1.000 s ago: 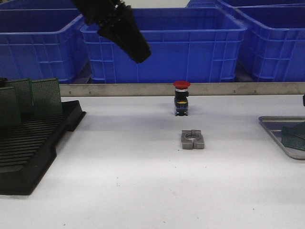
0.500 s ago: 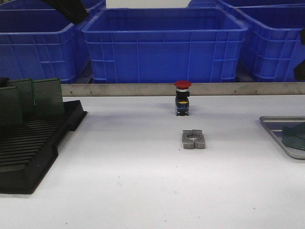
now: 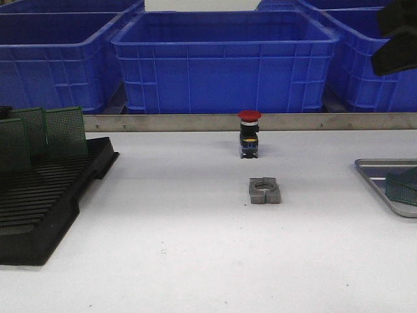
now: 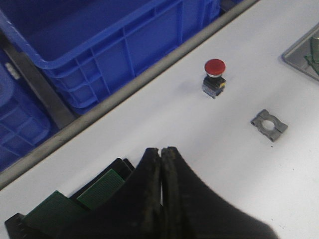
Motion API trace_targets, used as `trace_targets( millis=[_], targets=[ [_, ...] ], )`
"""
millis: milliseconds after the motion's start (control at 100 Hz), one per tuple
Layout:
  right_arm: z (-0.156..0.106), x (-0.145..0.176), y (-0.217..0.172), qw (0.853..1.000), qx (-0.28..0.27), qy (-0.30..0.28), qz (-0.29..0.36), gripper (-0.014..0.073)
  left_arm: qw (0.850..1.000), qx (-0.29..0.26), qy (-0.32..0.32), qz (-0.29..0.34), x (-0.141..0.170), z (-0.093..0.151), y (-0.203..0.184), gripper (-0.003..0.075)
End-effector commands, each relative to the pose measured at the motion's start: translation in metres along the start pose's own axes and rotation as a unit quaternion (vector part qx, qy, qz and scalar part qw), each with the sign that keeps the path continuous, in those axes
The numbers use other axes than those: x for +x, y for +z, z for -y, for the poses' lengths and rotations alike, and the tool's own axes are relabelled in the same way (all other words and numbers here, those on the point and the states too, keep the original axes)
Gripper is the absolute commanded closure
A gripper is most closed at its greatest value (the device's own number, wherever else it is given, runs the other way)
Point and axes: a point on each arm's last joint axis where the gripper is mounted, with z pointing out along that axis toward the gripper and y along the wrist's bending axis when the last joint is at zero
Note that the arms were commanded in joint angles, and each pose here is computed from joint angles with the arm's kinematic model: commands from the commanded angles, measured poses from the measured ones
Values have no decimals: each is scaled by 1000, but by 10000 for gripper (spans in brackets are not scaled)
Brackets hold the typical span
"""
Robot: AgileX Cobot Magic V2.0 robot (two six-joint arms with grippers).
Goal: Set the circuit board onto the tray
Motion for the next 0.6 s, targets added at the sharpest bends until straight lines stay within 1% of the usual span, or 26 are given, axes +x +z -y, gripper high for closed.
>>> trace_targets(
  millis=[0,130,320,590],
  targets=[
    [-5,-12,-19,999,7,-8,44,655,995,-61,-12,83,-4,8,-31,741],
    [-10,-7,-43,997,6,-15,74,655,986,-109,-15,122,21,23,-56,741],
    [-14,5,-77,991,11,-53,122,655,971,-165,-20,171,62,43,-82,741],
    [-20,30,-123,976,9,-67,205,655,953,-201,-27,223,116,71,-106,741]
  ],
)
